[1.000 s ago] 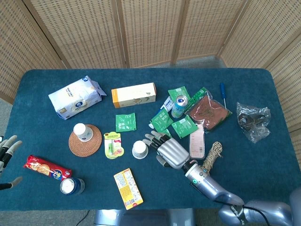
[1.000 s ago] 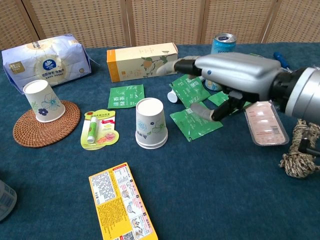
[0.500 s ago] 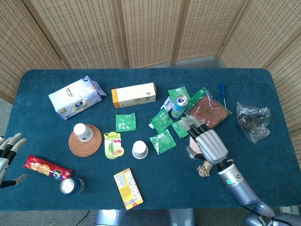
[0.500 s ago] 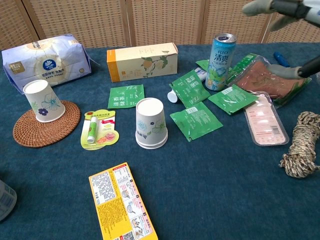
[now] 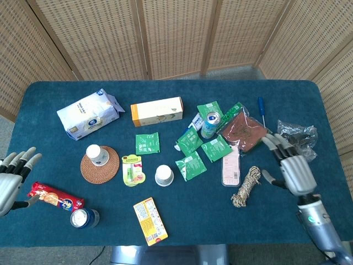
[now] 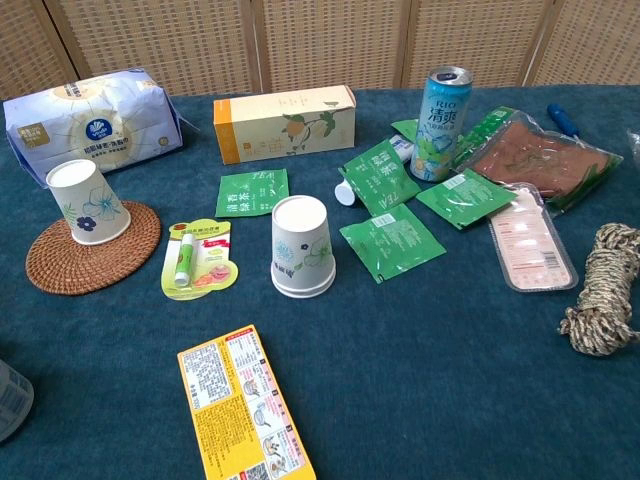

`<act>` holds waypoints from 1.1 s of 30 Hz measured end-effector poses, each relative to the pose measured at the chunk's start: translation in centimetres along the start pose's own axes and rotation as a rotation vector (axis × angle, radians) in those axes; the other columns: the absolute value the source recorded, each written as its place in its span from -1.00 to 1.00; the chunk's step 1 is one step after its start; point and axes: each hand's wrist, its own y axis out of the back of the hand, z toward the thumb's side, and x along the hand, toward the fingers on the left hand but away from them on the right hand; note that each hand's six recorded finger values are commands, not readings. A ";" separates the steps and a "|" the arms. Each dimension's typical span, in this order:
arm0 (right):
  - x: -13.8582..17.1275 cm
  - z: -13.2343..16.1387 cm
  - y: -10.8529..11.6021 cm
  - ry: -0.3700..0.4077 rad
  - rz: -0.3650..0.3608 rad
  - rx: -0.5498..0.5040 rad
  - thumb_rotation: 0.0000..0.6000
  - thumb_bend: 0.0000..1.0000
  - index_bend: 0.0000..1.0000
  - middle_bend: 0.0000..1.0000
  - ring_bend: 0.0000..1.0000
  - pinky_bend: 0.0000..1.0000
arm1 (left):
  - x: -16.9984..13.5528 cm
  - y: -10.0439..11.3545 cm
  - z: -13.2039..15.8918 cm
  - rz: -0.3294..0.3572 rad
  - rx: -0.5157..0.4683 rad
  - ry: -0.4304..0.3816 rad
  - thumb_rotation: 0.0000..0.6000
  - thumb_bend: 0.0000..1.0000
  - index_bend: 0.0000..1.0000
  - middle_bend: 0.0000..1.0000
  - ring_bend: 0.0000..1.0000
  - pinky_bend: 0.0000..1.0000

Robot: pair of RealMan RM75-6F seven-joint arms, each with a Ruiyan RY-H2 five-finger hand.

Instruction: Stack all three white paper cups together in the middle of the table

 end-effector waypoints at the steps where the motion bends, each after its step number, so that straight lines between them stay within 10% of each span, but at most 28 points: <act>1: 0.6 -0.4 0.2 -0.011 -0.005 0.006 1.00 -0.35 -0.99 -1.00 -1.00 -0.62 | 0.2 0.1 0.2 -0.002 0.010 -0.002 1.00 -0.54 -1.00 -1.00 -1.00 -0.96; 19: 4.8 -3.1 2.8 -0.084 -0.067 -0.008 1.00 -0.36 -0.94 -1.00 -1.00 -0.62 | 7.4 -0.1 5.4 -0.102 0.149 0.043 1.00 -0.54 -1.00 -1.00 -1.00 -0.86; 33: 5.3 -3.0 2.7 -0.088 -0.047 -0.008 1.00 -0.35 -0.93 -1.00 -1.00 -0.62 | 15.4 -4.4 10.8 -0.170 0.171 0.050 1.00 -0.54 -1.00 -1.00 -1.00 -0.67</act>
